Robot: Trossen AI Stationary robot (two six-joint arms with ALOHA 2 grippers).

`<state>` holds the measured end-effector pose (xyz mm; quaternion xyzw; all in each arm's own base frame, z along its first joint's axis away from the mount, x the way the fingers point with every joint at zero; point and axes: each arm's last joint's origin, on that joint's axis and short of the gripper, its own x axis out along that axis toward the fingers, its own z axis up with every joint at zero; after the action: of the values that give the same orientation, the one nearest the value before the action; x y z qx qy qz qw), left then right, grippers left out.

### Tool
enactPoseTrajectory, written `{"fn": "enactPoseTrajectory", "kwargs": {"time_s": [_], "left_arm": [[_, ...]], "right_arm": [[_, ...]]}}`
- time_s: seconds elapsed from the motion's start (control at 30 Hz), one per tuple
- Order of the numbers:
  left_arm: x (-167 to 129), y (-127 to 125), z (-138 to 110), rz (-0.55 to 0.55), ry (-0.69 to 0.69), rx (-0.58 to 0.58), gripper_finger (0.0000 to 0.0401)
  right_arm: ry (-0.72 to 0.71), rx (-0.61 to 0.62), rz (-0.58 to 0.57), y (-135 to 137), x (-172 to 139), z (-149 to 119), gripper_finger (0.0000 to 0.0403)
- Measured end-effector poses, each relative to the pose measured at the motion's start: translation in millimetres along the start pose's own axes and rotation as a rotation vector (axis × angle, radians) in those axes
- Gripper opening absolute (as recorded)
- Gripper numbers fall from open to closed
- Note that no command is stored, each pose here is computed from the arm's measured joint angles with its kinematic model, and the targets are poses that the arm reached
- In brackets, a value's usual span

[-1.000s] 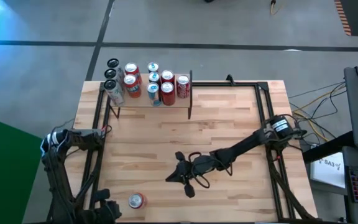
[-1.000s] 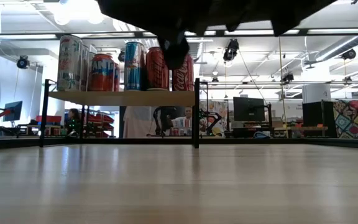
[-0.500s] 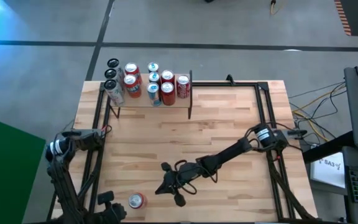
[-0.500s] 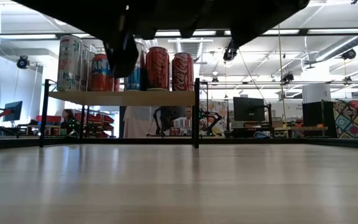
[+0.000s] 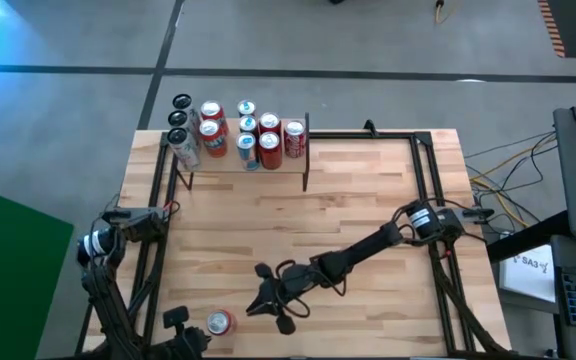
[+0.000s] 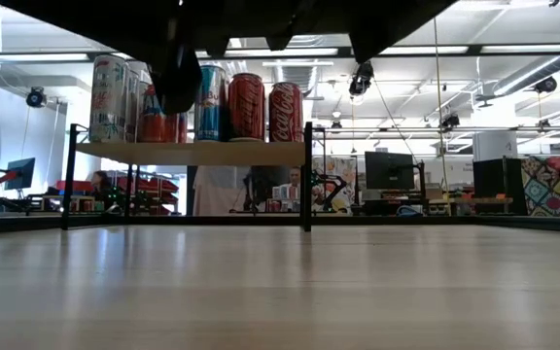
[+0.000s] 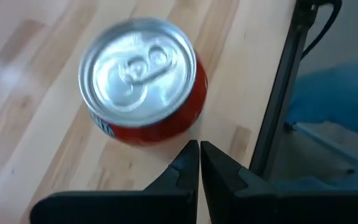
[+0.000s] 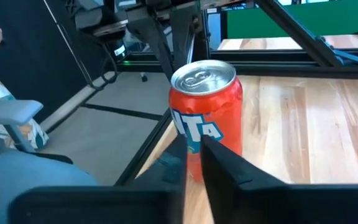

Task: Place canned beverage on shelf
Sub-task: Put the red soda can on the shelf aligned with the other red soda cans

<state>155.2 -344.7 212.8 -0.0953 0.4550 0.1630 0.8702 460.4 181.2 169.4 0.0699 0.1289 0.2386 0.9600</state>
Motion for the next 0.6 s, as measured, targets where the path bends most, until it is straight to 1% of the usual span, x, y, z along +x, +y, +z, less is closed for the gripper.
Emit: {"fn": "enactPoseTrajectory", "kwargs": {"time_s": [0.07,0.13,0.23,0.37,0.47,0.53,0.6], "left_arm": [[0.3,0.1,1.0,0.002,-0.022,0.000,0.0000],[0.8,0.8,1.8,0.008,-0.025,0.002,0.0000],[1.0,1.5,1.9,0.015,-0.018,0.004,0.0000],[1.7,1.6,2.9,0.017,-0.017,0.000,0.0000],[2.7,1.7,4.5,0.020,-0.025,-0.003,0.0000],[3.3,2.3,5.3,0.025,-0.030,-0.002,0.0000],[4.0,2.5,6.1,0.028,-0.030,0.001,0.0000]], "right_arm": [[0.003,0.000,0.001,1.0,0.4,0.2,0.0056],[0.004,-0.001,0.001,0.8,0.8,-0.1,0.0089],[0.008,-0.006,-0.007,-0.3,2.6,-4.0,0.0155],[0.028,-0.003,-0.031,-3.2,6.2,-14.3,0.0253],[0.037,-0.002,-0.041,-5.5,9.0,-22.1,0.0316],[0.036,-0.001,-0.045,-8.9,11.7,-28.8,0.0347],[0.021,0.000,-0.047,-12.1,15.0,-36.4,0.0367]]}}
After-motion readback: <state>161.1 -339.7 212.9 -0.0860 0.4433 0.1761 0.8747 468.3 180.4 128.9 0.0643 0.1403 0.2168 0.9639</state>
